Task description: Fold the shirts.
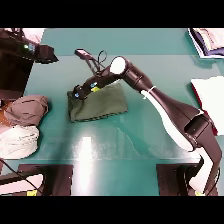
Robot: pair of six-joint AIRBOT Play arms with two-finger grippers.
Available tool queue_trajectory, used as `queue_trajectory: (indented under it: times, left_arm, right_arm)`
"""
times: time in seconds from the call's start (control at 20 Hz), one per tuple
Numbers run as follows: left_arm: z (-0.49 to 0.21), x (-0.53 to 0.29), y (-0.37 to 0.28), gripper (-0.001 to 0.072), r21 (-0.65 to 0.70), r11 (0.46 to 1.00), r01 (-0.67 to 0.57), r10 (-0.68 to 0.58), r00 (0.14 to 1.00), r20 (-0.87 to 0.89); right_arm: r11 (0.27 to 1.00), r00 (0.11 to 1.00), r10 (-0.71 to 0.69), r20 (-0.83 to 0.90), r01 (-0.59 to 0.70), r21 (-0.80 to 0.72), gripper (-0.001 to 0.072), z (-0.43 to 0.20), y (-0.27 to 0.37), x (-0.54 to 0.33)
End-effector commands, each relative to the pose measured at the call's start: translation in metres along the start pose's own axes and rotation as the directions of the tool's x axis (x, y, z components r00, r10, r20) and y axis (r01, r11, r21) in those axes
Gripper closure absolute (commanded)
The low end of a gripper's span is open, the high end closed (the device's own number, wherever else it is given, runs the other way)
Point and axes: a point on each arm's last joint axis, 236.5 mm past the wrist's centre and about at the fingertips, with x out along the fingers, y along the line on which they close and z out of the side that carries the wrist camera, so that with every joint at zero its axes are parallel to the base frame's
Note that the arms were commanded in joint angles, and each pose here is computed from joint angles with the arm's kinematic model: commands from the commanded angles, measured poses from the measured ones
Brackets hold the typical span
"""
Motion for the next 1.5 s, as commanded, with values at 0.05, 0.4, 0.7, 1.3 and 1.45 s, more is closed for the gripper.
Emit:
queue_trajectory:
  times: [0.05, 0.4, 0.7, 1.3, 1.45]
  left_arm:
    - [-0.008, -0.017, 0.004, 0.0679, 0.001, 1.000, -0.019, 0.019, 1.000, -0.016]
    - [-0.013, -0.015, 0.004, 0.0679, -0.002, 1.000, -0.015, 0.014, 0.999, -0.037]
    - [-0.008, -0.015, 0.005, 0.0679, -0.001, 1.000, -0.018, 0.018, 1.000, -0.019]
    - [-0.013, -0.015, 0.004, 0.0679, -0.001, 1.000, -0.014, 0.014, 0.999, -0.038]
    - [-0.015, -0.015, 0.003, 0.0679, -0.001, 1.000, -0.012, 0.012, 0.999, -0.047]
  right_arm:
    - [0.999, 0.990, -0.039, -0.136, 0.035, -0.037, 0.0166, -0.033, -0.012, -0.019]
    - [0.917, 0.949, -0.225, -0.221, 0.283, 0.281, 0.0139, -0.113, -0.137, -0.141]
    - [0.763, 0.989, -0.099, -0.106, 0.144, 0.631, 0.0046, -0.152, -0.187, -0.147]
    - [0.763, 0.989, 0.119, -0.084, -0.037, 0.645, 0.0207, -0.128, -0.160, -0.032]
    - [0.817, 0.989, 0.122, -0.087, -0.050, 0.575, 0.0676, -0.126, -0.153, -0.029]
